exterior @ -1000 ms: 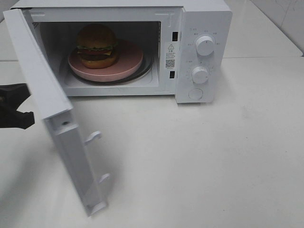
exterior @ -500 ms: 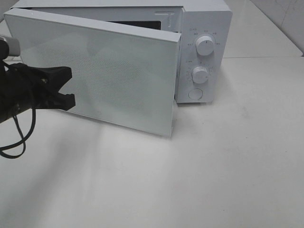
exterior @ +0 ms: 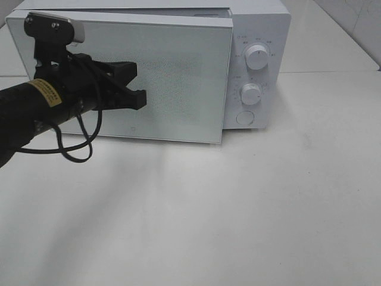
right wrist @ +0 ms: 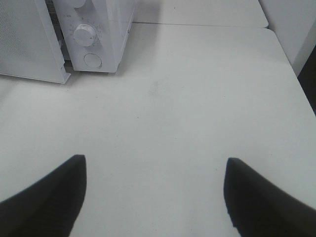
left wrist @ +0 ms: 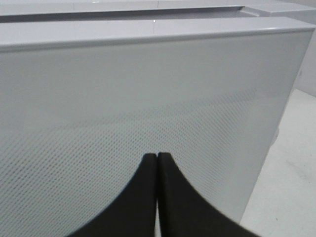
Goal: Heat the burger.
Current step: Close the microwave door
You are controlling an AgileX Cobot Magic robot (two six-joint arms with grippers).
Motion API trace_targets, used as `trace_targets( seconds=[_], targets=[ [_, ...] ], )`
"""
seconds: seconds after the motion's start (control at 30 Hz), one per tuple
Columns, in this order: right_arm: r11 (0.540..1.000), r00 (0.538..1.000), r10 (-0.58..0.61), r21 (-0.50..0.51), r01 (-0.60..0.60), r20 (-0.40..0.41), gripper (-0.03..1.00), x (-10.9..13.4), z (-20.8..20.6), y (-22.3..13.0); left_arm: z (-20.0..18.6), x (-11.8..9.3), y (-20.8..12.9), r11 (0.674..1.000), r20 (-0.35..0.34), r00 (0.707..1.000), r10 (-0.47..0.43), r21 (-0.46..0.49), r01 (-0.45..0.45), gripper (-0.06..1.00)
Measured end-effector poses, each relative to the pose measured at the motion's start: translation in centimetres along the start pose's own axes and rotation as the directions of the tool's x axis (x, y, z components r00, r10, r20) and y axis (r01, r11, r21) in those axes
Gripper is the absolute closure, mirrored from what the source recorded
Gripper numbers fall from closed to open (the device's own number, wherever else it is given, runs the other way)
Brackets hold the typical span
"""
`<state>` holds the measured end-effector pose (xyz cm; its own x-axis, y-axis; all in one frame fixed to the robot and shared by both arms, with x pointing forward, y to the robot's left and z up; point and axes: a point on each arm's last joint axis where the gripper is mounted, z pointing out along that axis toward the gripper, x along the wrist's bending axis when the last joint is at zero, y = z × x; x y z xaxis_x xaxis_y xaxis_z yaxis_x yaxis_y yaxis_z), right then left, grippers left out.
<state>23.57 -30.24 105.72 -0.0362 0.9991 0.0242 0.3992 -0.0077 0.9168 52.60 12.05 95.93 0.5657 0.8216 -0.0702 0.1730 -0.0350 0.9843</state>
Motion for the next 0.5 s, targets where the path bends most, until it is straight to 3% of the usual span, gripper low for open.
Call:
trace_targets(
  seconds=[0.5],
  targets=[
    [1.000, 1.000, 0.000, 0.000, 0.000, 0.000, 0.21, 0.0, 0.0, 0.0, 4.9, -2.7, 0.5, 1.000, 0.045, 0.999, -0.022, -0.016, 0.023, 0.94]
  ],
)
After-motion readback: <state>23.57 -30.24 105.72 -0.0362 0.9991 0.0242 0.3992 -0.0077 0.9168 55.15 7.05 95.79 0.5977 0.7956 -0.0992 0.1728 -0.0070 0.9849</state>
